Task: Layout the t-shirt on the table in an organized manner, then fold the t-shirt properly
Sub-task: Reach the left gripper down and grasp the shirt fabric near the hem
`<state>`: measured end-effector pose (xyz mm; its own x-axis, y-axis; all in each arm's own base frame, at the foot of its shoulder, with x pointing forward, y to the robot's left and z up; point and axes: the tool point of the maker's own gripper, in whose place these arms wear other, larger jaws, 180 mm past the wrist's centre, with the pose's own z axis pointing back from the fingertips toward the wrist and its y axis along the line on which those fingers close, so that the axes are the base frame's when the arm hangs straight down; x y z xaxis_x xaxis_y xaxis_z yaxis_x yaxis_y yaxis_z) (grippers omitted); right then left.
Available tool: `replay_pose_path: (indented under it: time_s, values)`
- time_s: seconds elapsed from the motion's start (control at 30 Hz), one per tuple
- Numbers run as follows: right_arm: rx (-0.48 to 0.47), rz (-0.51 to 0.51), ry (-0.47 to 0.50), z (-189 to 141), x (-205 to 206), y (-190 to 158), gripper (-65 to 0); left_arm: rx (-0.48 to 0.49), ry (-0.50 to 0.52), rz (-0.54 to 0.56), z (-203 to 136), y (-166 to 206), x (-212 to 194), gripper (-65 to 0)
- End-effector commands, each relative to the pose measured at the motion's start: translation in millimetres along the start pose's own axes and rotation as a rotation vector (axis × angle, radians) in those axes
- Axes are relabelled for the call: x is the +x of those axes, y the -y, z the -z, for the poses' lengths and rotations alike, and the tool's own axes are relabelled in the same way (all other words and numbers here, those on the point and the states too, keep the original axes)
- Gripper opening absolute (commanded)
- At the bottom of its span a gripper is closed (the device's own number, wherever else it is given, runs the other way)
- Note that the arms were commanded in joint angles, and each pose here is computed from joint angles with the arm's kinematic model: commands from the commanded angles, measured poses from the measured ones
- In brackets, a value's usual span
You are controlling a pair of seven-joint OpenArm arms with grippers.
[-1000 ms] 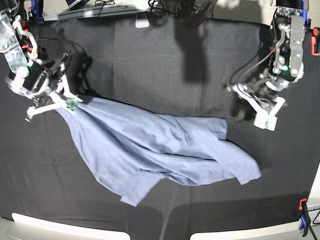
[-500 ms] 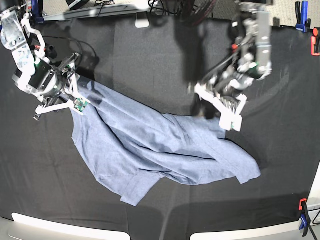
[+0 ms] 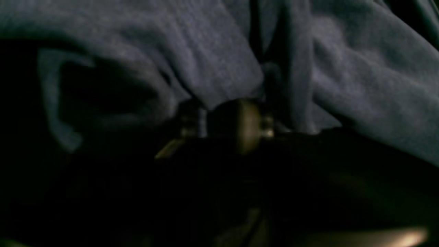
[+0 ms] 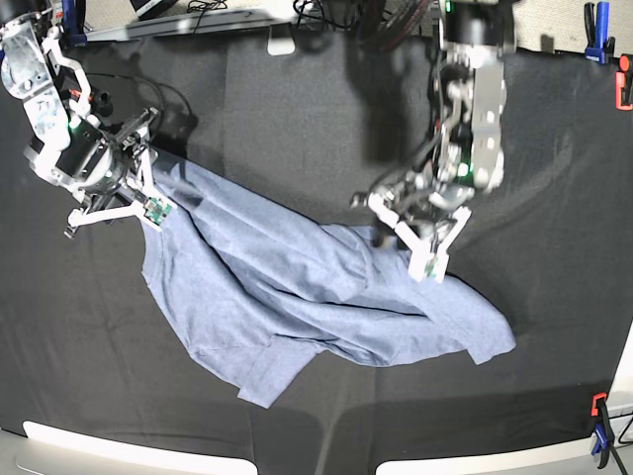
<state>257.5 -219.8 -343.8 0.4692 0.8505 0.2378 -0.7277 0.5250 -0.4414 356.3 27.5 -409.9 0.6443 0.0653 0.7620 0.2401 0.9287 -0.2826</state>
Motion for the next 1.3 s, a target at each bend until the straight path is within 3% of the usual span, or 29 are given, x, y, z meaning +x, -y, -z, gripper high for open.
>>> replay_pose_path:
  time_s: [0.0,0.13,0.43,0.63,0.73,0.87,1.0,1.07,1.13,1.27]
  values:
    - [-0.042,-0.003,0.009,-5.2,2.1,13.5,-43.5,-0.012,0.079,0.006,0.9,4.1,26.2,-65.0]
    - [-0.042,-0.003,0.009,-5.2,2.2,13.5,-43.5,0.029,0.109,0.02,-3.4,-4.6,43.9,-65.0]
    - [-0.044,-0.002,0.011,-5.3,2.9,14.4,-43.5,0.34,0.209,0.265,-78.1,-69.1,121.7,-65.0]
    - [-0.044,-0.002,0.011,-5.3,2.9,14.4,-43.5,0.509,0.157,0.381,-110.9,-115.8,122.5,-65.0]
    - [-0.043,-0.001,0.014,-5.2,3.7,14.1,-43.5,0.578,0.149,0.361,-122.2,-135.3,116.8,-65.0]
    - [-0.033,0.014,0.035,-3.6,10.0,9.0,-43.5,0.388,0.13,0.187,-109.0,-112.6,91.9,-65.0]
    - [-0.022,0.03,0.068,-2.2,18.9,3.8,-43.5,0.07,0.083,0.06,-94.8,-55.0,61.4,-37.9]
    - [-0.02,0.034,0.083,-2.0,22.3,2.7,-43.5,-0.066,0.079,0.027,-91.9,-22.5,47.4,-31.0]
    - [-0.023,0.035,0.089,-2.1,24.0,3.4,-43.5,-0.11,0.098,-0.002,-88.5,-4.8,39.3,-30.6]
    - [-0.024,0.034,0.086,-2.0,23.4,3.6,-43.5,-0.069,0.077,-0.064,-72.6,-4.9,22.3,-30.6]
